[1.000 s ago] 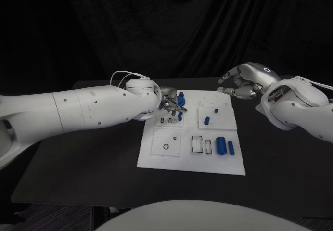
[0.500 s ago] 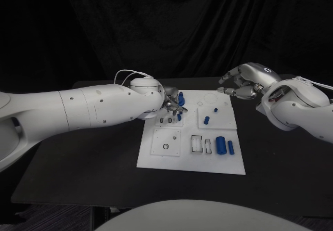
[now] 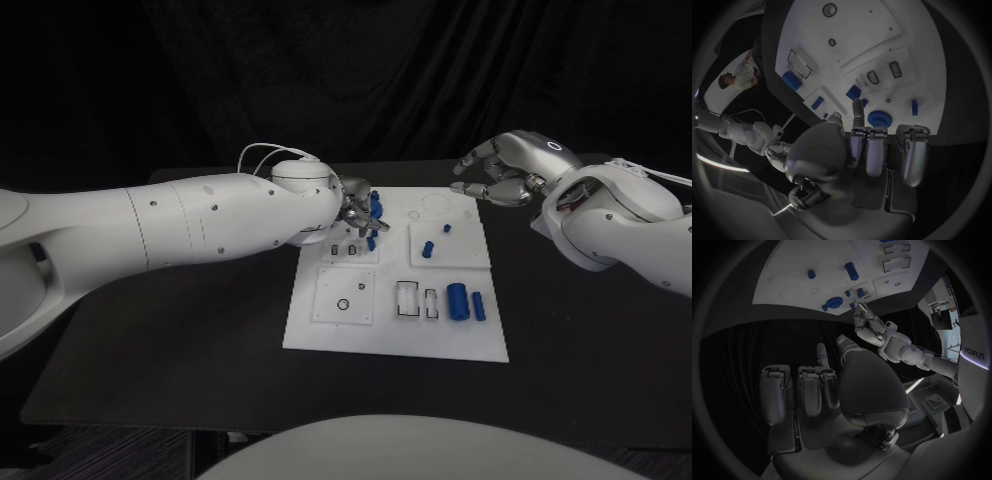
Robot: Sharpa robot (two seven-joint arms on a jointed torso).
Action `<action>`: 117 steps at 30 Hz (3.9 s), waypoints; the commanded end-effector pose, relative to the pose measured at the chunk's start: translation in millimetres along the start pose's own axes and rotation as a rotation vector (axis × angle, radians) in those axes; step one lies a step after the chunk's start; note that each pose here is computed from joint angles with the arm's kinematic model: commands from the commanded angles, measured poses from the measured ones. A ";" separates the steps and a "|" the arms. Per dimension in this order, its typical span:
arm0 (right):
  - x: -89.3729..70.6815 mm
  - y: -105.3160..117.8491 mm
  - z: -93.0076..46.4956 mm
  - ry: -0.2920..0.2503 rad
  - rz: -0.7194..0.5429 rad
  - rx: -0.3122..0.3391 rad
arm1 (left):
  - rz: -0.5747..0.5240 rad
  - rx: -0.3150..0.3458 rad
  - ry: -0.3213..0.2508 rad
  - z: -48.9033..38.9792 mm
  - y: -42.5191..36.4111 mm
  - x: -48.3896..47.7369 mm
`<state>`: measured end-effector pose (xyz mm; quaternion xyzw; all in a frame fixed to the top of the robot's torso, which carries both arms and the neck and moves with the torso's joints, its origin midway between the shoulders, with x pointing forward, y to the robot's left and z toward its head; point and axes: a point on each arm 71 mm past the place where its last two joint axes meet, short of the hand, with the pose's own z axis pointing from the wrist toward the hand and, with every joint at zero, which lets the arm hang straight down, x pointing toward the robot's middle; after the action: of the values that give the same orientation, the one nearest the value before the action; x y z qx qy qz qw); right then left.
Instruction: Assemble the parts on the task board
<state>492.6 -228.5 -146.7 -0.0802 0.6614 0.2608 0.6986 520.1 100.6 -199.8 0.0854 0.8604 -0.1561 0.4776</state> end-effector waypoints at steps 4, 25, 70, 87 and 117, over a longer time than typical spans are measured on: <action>0.9 -1.1 -0.9 0.007 0.000 0.017 | 0.007 0.013 0.000 1.1 -1.6 -0.9; 1.0 -0.4 -1.5 0.011 0.001 0.014 | 0.011 0.012 0.006 6.7 -3.1 -0.6; 2.0 -0.8 -1.5 0.026 0.000 0.017 | 0.013 -0.001 0.051 13.0 -0.9 13.6; 2.4 -1.4 -1.6 0.034 -0.001 0.022 | 0.016 0.001 0.067 15.7 -1.0 17.2; 2.9 -3.8 -1.1 0.041 0.019 0.036 | 0.022 0.013 0.093 16.6 -2.3 21.8</action>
<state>492.8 -230.0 -149.5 -0.0738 0.6773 0.2598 0.6843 523.3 94.9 -224.1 0.0949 0.8776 -0.1468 0.4465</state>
